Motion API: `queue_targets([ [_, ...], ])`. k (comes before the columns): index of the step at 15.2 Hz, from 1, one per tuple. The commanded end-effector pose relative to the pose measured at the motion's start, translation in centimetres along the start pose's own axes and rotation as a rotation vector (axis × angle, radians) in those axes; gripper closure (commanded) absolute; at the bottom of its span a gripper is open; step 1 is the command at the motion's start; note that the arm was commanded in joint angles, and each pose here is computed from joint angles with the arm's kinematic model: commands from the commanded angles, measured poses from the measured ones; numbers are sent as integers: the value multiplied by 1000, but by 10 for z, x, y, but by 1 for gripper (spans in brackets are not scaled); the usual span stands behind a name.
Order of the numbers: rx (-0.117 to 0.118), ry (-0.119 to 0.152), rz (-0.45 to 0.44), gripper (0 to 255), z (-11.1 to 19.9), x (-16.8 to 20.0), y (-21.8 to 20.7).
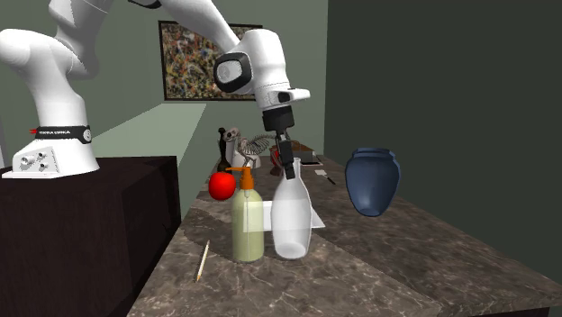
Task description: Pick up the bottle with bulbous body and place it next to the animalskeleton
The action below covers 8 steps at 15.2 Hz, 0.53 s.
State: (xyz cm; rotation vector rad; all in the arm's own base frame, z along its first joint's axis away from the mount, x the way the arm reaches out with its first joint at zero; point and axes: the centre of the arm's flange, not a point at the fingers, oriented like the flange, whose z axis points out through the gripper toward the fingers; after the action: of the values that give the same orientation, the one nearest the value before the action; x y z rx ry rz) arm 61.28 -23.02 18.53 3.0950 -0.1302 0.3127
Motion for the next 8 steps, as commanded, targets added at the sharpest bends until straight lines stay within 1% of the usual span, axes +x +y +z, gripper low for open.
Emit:
queue_targets([
  [1,0,-1,0,255,-8,1,0],
  [8,0,-1,0,255,-44,8,1],
])
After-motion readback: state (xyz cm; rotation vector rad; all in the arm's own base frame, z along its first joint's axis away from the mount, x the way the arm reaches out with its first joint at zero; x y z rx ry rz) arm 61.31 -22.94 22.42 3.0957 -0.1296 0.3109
